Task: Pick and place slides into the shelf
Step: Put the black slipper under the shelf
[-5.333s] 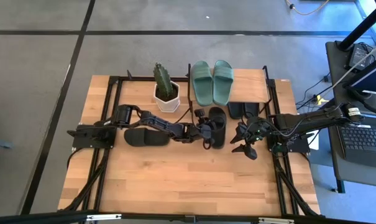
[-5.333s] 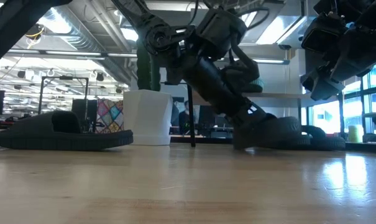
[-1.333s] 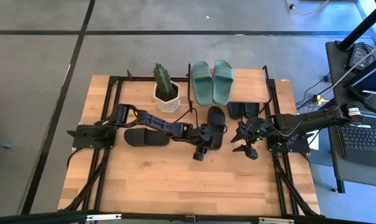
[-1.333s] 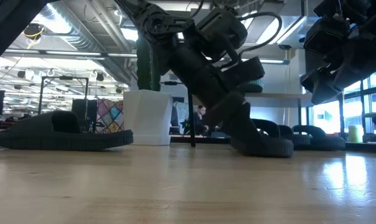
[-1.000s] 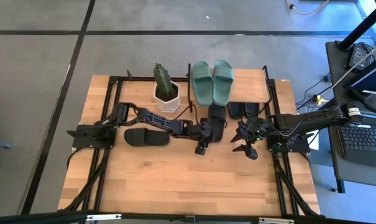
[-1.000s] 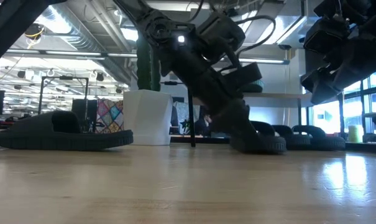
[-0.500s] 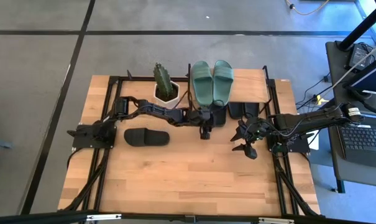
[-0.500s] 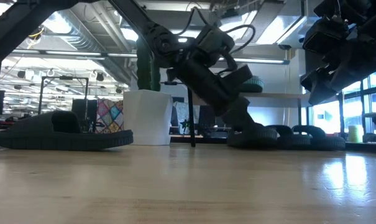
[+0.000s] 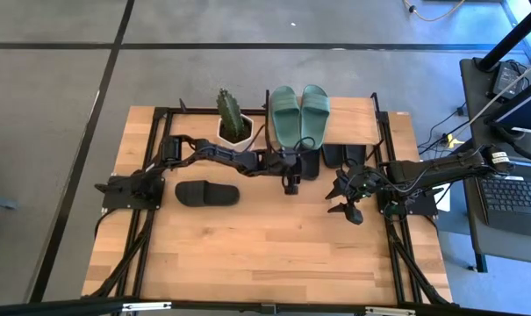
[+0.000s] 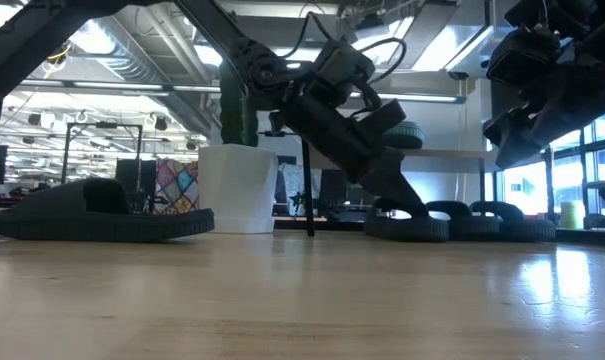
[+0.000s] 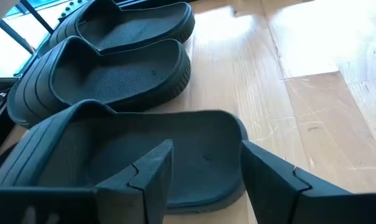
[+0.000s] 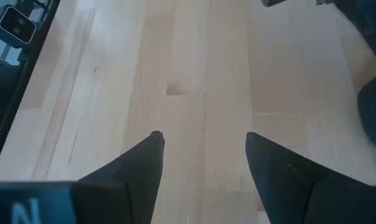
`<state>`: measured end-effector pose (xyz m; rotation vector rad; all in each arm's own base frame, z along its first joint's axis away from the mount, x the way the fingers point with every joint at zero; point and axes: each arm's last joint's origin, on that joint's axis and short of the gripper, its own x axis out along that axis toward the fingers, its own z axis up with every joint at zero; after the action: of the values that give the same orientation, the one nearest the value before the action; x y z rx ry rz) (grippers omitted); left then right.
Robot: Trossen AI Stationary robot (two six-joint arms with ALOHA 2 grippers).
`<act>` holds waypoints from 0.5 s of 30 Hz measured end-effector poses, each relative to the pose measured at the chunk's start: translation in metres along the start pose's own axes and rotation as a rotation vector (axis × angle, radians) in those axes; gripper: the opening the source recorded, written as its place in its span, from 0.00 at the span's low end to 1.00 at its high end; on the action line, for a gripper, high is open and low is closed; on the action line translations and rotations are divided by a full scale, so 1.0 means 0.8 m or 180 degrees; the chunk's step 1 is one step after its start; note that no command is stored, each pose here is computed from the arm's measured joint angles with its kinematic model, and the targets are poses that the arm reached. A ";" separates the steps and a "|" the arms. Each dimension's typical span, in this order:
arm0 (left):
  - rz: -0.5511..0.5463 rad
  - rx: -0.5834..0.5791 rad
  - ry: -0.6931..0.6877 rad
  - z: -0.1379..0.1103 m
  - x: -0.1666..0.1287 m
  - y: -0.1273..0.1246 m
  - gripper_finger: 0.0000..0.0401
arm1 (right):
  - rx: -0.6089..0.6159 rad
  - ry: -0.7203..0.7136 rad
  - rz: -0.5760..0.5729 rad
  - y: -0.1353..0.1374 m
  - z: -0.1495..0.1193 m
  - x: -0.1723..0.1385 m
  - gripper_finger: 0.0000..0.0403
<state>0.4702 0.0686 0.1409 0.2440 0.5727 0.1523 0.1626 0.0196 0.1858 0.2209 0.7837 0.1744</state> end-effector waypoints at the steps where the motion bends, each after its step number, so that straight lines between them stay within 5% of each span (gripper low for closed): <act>1: -0.0007 0.0010 0.0004 0.001 0.000 -0.003 0.44 | 0.0000 -0.0006 0.0001 0.000 0.000 0.000 0.56; 10: -0.0378 0.0158 0.0334 0.041 -0.065 -0.037 0.44 | -0.0143 -0.0346 -0.0018 0.002 0.013 -0.001 0.56; 15: -0.0796 0.0028 -0.0160 0.052 -0.136 -0.021 0.44 | -0.0229 -0.0445 -0.0103 0.001 0.016 -0.001 0.56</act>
<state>0.4040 0.0219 0.2269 0.1824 0.5492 -0.0981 0.1711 0.0187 0.1958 0.1506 0.6406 0.1544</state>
